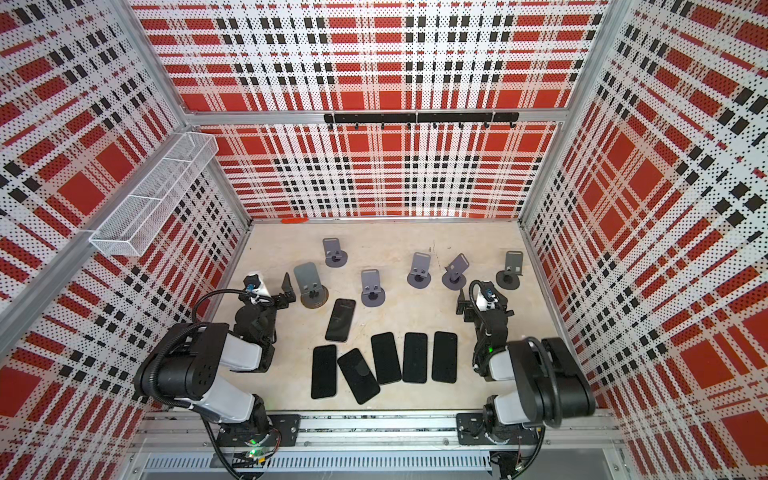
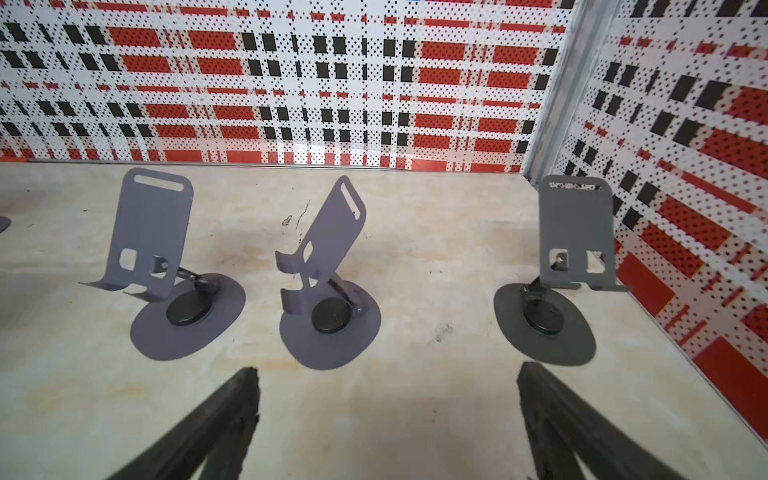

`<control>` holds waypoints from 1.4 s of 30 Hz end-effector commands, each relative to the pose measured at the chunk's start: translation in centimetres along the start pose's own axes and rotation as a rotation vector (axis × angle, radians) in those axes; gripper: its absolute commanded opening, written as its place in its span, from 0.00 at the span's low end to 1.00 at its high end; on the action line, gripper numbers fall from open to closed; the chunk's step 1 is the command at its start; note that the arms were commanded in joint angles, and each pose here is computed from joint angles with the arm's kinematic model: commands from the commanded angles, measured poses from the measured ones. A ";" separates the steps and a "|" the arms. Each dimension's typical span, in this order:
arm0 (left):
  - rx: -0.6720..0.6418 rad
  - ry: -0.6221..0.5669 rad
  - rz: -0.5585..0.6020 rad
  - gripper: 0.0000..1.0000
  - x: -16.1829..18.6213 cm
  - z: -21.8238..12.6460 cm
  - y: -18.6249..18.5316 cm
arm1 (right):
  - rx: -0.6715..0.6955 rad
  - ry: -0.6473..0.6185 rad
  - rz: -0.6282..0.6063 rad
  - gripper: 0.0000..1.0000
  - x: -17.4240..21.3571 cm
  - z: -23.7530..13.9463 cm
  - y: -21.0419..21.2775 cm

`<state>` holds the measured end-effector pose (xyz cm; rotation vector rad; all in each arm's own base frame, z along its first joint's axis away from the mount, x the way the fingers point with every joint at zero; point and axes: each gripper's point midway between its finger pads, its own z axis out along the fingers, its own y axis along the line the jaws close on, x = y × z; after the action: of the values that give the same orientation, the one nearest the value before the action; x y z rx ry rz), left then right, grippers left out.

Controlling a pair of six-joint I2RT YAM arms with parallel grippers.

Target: Remove the phone from the phone stand

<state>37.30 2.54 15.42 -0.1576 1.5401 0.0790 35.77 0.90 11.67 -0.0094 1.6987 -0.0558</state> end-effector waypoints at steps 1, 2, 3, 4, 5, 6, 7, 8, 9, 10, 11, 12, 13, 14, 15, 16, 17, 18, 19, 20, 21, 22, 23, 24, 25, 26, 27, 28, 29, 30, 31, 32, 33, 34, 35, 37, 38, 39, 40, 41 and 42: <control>-0.006 -0.015 0.008 0.98 -0.4 -0.2 -0.1 | 0.027 -0.120 0.001 1.00 -2.6 0.5 -0.7; -0.011 -0.016 0.009 0.98 -0.4 -0.2 0.0 | 0.024 -0.074 0.005 1.00 -2.1 1.0 -0.8; -0.013 -0.018 0.011 0.98 -0.5 -0.2 -0.1 | 0.003 -0.071 -0.001 1.00 -2.2 1.4 -0.5; -0.018 -0.018 0.013 0.98 -0.5 -0.3 0.0 | -0.026 -0.086 -0.013 1.00 -2.5 1.7 0.0; -0.021 -0.020 0.013 0.98 -0.5 -0.3 0.0 | -0.025 -0.072 -0.013 1.00 -2.2 1.7 0.0; -0.023 -0.020 0.014 0.98 -0.5 -0.4 0.0 | -0.016 -0.055 -0.007 1.00 -2.0 1.6 -0.2; -0.025 -0.021 0.014 0.98 -0.5 -0.4 0.0 | -0.008 -0.058 -0.001 1.00 -2.1 1.8 -0.4; -0.024 -0.022 0.014 0.98 -0.5 -0.4 0.0 | -0.010 -0.070 -0.001 1.00 -2.3 2.0 -0.4; -0.025 -0.022 0.014 0.98 -0.5 -0.4 0.0 | -0.011 -0.064 0.002 1.00 -2.2 1.9 -0.4; -0.024 -0.023 0.014 0.98 -0.5 -0.4 0.0 | 0.004 -0.057 0.010 1.00 -2.0 1.8 -0.7; -0.025 -0.024 0.014 0.98 -0.6 -0.4 0.0 | 0.037 -0.064 0.025 1.00 -2.1 1.7 -1.3; -0.024 -0.023 0.014 0.98 -0.5 -0.4 0.0 | 0.112 -0.057 0.054 1.00 -2.0 1.9 -2.6; -0.025 -0.022 0.014 0.98 -0.5 -0.4 0.0 | 0.180 -0.020 0.077 1.00 -1.6 2.4 -3.7; -0.023 -0.023 0.014 0.98 -0.5 -0.4 0.0 | 0.176 0.004 0.066 1.00 -1.4 2.7 -3.6; -0.023 -0.023 0.014 0.98 -0.5 -0.4 0.0 | 0.156 -0.003 0.054 1.00 -1.5 2.7 -3.2; -0.024 -0.023 0.014 0.98 -0.5 -0.4 0.0 | 0.148 -0.014 0.045 1.00 -1.6 2.8 -3.0; -0.025 -0.024 0.013 0.98 -0.5 -0.4 0.0 | 0.145 -0.002 0.048 1.00 -1.5 2.8 -2.9; -0.022 -0.024 0.014 0.98 -0.6 -0.4 0.0 | 0.142 0.000 0.050 1.00 -1.5 2.8 -2.9; -0.022 -0.026 0.013 0.98 -0.6 -0.4 0.0 | 0.146 -0.015 0.047 1.00 -1.8 2.8 -3.0; -0.021 -0.025 0.013 0.98 -0.6 -0.4 0.0 | 0.146 -0.012 0.046 1.00 -1.6 2.8 -3.0; -0.019 -0.026 0.012 0.98 -0.6 -0.4 0.0 | 0.145 -0.002 0.047 1.00 -1.5 2.8 -2.9; -0.019 -0.023 0.013 0.98 -0.6 -0.4 0.0 | 0.146 -0.014 0.048 1.00 -1.7 2.8 -3.0; -0.019 -0.024 0.013 0.98 -0.6 -0.4 0.0 | 0.145 -0.013 0.047 1.00 -1.7 2.8 -3.0; -0.018 -0.022 0.013 0.98 -0.5 -0.4 -0.1 | 0.146 -0.007 0.046 1.00 -1.6 2.8 -3.0; -0.019 -0.026 0.013 0.98 -0.6 -0.3 0.0 | 0.145 -0.014 0.047 1.00 -1.7 2.8 -2.9; -0.019 -0.022 0.014 0.98 -0.5 -0.3 0.0 | 0.145 -0.011 0.048 1.00 -1.7 2.8 -2.9; -0.015 -0.024 0.012 0.98 -0.6 -0.3 0.0 | 0.146 -0.008 0.047 1.00 -1.6 2.8 -3.0; -0.012 -0.023 0.012 0.98 -0.6 -0.3 -0.1 | 0.145 -0.012 0.048 1.00 -1.7 2.8 -3.0; -0.014 -0.022 0.012 0.98 -0.6 -0.3 0.0 | 0.146 -0.010 0.047 1.00 -1.6 2.8 -3.0; -0.013 -0.021 0.012 0.98 -0.5 -0.3 0.0 | 0.145 -0.009 0.048 1.00 -1.6 2.8 -2.9; -0.011 -0.022 0.012 0.98 -0.6 -0.3 -0.1 | 0.146 -0.009 0.047 1.00 -1.6 2.8 -3.0; -0.011 -0.021 0.012 0.98 -0.5 -0.3 0.0 | 0.146 -0.008 0.047 1.00 -1.6 2.8 -3.0; -0.010 -0.019 0.012 0.98 -0.5 -0.2 -0.1 | 0.146 -0.008 0.047 1.00 -1.6 2.8 -3.0; -0.010 -0.020 0.010 0.98 -0.5 -0.2 0.0 | 0.145 -0.009 0.047 1.00 -1.6 2.8 -2.9; -0.001 -0.018 0.012 0.98 -0.5 -0.2 -0.2 | 0.145 -0.008 0.047 1.00 -1.6 2.8 -3.0; 0.002 -0.019 0.011 0.98 -0.5 -0.2 -0.2 | 0.144 -0.008 0.046 1.00 -1.6 2.8 -2.9; 0.002 -0.019 0.010 0.98 -0.5 -0.2 -0.2 | 0.145 -0.006 0.046 1.00 -1.5 2.8 -2.9; 0.001 -0.018 0.010 0.98 -0.5 -0.2 -0.1 | 0.146 -0.007 0.047 1.00 -1.6 2.8 -3.0; 0.001 -0.019 0.011 0.98 -0.5 -0.2 -0.1 | 0.146 -0.008 0.047 1.00 -1.6 2.8 -3.0; 0.001 -0.018 0.010 0.98 -0.5 -0.2 -0.2 | 0.146 -0.007 0.046 1.00 -1.6 2.8 -3.0; 0.003 -0.020 0.010 0.98 -0.5 -0.2 -0.2 | 0.146 -0.010 0.047 1.00 -1.7 2.8 -3.0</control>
<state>37.27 2.41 15.40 -0.1606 1.5403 0.0839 38.54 -1.69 12.33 0.1225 1.7054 -0.1335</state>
